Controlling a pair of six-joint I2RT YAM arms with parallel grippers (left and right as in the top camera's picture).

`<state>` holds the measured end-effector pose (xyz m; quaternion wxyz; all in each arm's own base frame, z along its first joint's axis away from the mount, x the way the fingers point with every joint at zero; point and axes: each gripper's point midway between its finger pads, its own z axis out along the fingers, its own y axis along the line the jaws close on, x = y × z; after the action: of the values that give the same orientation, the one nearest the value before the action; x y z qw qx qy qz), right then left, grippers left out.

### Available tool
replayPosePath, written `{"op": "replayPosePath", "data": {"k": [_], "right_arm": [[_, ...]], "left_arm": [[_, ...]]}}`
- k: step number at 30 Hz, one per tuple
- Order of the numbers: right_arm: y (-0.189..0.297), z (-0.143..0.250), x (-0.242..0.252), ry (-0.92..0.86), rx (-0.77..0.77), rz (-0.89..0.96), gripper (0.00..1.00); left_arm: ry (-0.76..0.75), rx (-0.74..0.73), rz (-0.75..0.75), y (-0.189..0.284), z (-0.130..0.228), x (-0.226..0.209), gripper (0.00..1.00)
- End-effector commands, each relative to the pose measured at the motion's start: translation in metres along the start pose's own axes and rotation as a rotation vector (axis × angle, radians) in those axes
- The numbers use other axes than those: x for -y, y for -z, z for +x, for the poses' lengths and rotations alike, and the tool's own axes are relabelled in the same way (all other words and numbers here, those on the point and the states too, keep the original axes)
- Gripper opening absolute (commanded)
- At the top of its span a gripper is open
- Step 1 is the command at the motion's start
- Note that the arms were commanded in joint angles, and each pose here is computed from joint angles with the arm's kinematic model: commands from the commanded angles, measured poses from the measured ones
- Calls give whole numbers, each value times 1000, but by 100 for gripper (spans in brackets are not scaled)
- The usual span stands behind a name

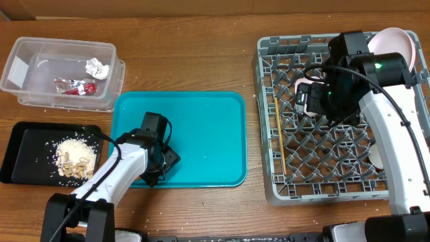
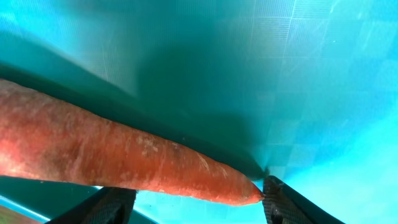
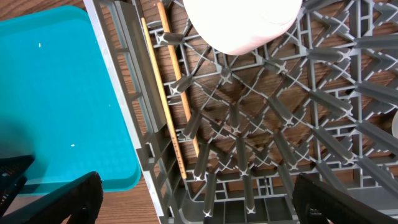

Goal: Sort waste into correct bins and load items into the dishwasher
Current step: 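Carry the carrot left and lower it onto the black tray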

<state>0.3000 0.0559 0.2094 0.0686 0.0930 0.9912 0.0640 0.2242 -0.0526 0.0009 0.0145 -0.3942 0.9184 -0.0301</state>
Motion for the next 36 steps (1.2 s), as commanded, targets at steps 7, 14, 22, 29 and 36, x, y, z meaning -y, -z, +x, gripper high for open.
{"op": "replayPosePath", "data": {"k": [7, 14, 22, 29, 36], "right_arm": [[0, -1, 1, 19, 2, 2, 100], [0, -1, 1, 19, 2, 2, 100], [0, -1, 1, 19, 2, 2, 100], [0, -1, 1, 19, 2, 2, 100], [0, -1, 1, 19, 1, 2, 100]], "left_arm": [[-3, 6, -51, -7, 1, -11, 84], [134, 11, -64, -6, -8, -20, 88], [234, 6, 10, -6, -26, -16, 92], [245, 47, -11, -6, -35, -22, 74], [221, 74, -27, -5, -39, -25, 41]]}}
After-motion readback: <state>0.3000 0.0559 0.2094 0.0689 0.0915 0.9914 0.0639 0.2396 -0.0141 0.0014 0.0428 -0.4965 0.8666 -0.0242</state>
